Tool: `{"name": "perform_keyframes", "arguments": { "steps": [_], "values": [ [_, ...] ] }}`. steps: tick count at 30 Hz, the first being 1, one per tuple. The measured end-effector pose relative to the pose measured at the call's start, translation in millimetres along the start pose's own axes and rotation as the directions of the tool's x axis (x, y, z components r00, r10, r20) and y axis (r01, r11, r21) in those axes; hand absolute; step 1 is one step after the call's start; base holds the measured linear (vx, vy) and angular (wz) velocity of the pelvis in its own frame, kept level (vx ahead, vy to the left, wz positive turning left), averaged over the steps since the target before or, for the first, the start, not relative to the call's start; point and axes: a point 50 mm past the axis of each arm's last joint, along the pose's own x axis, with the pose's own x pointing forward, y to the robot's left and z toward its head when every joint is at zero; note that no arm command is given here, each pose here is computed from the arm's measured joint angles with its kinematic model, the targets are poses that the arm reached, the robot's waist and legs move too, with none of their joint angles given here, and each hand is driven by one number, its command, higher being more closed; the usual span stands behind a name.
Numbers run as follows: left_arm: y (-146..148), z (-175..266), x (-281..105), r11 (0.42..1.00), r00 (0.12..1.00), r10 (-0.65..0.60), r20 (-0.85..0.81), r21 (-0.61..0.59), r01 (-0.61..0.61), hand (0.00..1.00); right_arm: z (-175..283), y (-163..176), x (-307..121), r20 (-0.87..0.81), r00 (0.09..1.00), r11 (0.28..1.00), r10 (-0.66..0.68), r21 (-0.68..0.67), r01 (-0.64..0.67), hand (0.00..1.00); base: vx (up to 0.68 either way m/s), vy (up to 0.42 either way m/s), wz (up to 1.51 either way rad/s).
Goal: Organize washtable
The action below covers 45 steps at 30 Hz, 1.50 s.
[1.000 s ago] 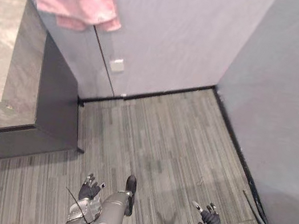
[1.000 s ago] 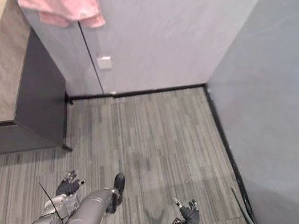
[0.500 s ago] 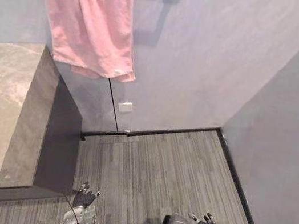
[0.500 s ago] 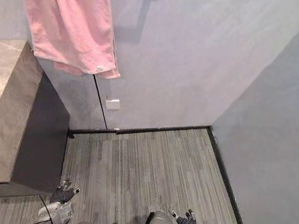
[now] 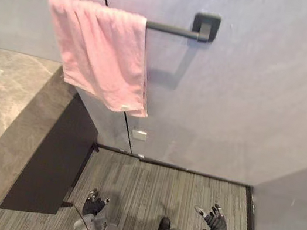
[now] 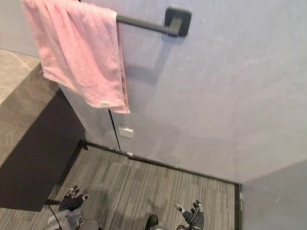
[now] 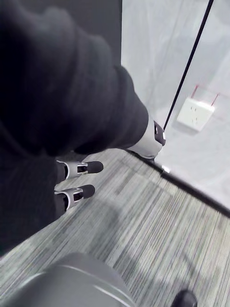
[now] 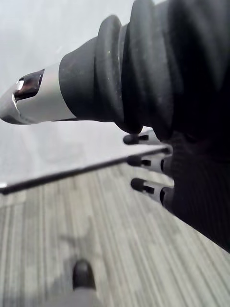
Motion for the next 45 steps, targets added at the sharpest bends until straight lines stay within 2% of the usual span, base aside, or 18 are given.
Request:
{"name": "perform_keyframes", "arguments": {
  "steps": [4, 8, 15, 21, 27, 30, 36, 45],
  "values": [
    [-2, 0, -2, 1.0, 1.0, 0.003, 0.01, -0.011, -0.003, 0.0, 6, -10, 3, 0.017, 0.999, 0.999, -0.048, 0.011, 0.047, 0.0, 0.11, 0.029, 0.2],
    [11, -1, -5, 0.999, 0.999, 0.045, 0.013, -0.022, -0.045, 0.0, -6, -7, -3, -0.016, 0.999, 0.999, -0.045, 0.021, 0.046, 0.0, 0.11, 0.191, -0.32],
    [17, 63, -1, 1.0, 0.964, 0.007, 0.266, 0.013, -0.011, 0.0, -14, -5, -8, -0.04, 0.998, 0.999, -0.039, 0.026, 0.04, 0.0, 0.08, 0.13, -0.37],
    [25, 120, -6, 1.0, 0.88, 0.021, 0.474, -0.011, -0.018, 0.0, -21, -6, -7, -0.076, 0.997, 1.0, -0.01, -0.023, 0.008, 0.0, 0.04, 0.028, -0.22],
    [44, 201, -25, 0.998, 0.704, 0.014, 0.71, 0.038, -0.059, 0.0, -19, -24, -3, -0.079, 0.997, 0.998, -0.02, -0.068, 0.014, 0.0, 0.0, -0.005, 0.01],
    [49, 230, -31, 0.996, 0.627, 0.016, 0.779, 0.044, -0.081, 0.0, -18, -31, -2, -0.079, 0.996, 0.995, -0.029, -0.094, 0.022, 0.0, -0.04, -0.004, 0.1],
    [64, 263, -50, 0.987, 0.518, 0.007, 0.856, 0.077, -0.139, 0.0, -28, -33, -6, -0.117, 0.993, 0.993, -0.018, -0.117, 0.004, 0.0, -0.08, -0.019, 0.06],
    [73, 285, -64, 0.978, 0.437, 0.012, 0.9, 0.08, -0.191, 0.0, -42, -38, -15, -0.158, 0.987, 0.992, -0.02, -0.123, 0.0, 0.0, -0.03, 0.002, 0.04]
  ]
}}
